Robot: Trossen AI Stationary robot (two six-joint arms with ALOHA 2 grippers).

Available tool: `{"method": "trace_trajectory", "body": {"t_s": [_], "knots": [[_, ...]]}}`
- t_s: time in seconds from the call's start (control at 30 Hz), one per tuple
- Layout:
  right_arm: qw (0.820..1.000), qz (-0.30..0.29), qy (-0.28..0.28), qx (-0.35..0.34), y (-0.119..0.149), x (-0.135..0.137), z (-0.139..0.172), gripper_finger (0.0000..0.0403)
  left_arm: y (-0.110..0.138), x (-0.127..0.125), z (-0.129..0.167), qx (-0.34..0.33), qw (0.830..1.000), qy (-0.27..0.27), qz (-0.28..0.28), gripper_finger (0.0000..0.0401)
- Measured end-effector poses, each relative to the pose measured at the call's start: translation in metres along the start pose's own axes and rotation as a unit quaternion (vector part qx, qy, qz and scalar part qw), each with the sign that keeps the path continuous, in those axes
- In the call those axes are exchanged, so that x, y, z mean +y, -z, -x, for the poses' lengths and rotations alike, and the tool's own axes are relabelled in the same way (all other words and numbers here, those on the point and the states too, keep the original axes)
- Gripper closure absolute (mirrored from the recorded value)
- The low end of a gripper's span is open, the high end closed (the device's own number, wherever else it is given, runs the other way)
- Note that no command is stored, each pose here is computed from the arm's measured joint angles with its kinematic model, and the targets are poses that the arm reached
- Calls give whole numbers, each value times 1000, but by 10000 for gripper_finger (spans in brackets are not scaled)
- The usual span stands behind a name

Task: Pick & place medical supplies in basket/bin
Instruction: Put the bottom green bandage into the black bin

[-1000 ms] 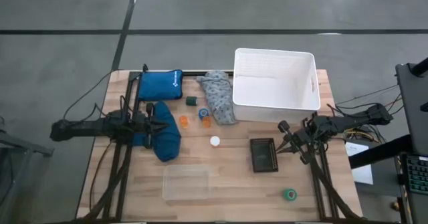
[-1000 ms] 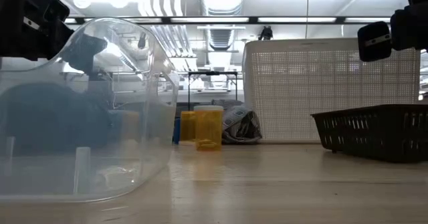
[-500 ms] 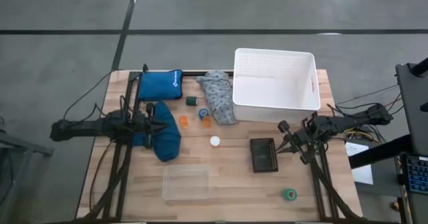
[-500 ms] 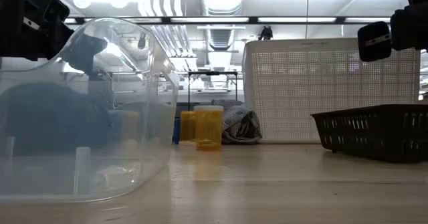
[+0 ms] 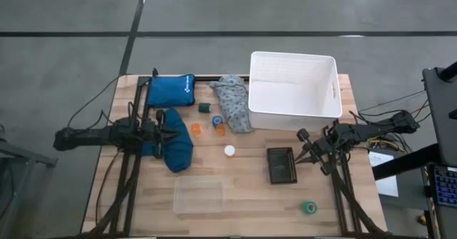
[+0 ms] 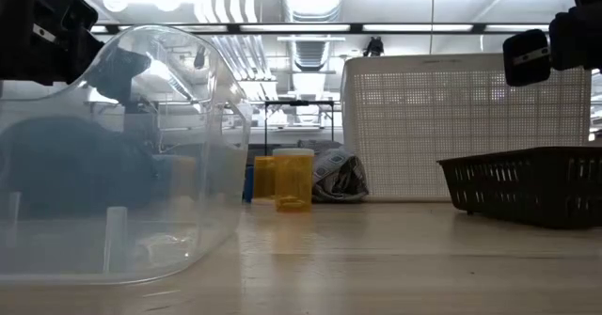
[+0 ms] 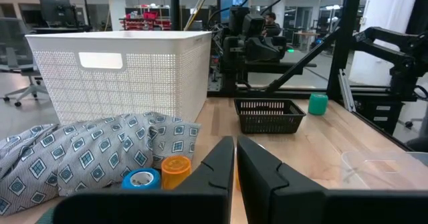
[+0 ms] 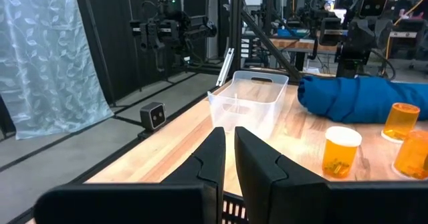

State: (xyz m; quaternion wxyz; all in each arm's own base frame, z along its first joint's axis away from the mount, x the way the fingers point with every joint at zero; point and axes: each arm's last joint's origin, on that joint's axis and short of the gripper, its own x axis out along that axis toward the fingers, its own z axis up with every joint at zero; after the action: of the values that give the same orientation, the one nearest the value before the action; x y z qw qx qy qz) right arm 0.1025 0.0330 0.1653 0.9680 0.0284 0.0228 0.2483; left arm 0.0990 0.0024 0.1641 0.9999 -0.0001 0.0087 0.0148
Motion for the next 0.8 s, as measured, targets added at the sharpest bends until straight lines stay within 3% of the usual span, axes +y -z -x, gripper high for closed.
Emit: {"method": "trace_trajectory", "body": {"t_s": [0.17, 0.5, 0.6, 0.8], "knots": [[1000, -2, -1, -8, -2, 0, 0, 369, 0, 0, 0, 0, 1000, 0, 0, 375], [990, 51, -35, -126, -26, 4, 3, 369, 0, 0, 0, 0, 1000, 0, 2, 375], [989, 43, -45, -135, -38, 6, 5, 369, 0, 0, 0, 0, 1000, 0, 2, 375], [984, 47, -139, -98, -73, 17, 8, 369, 0, 0, 0, 0, 1000, 0, 1, 375]]}}
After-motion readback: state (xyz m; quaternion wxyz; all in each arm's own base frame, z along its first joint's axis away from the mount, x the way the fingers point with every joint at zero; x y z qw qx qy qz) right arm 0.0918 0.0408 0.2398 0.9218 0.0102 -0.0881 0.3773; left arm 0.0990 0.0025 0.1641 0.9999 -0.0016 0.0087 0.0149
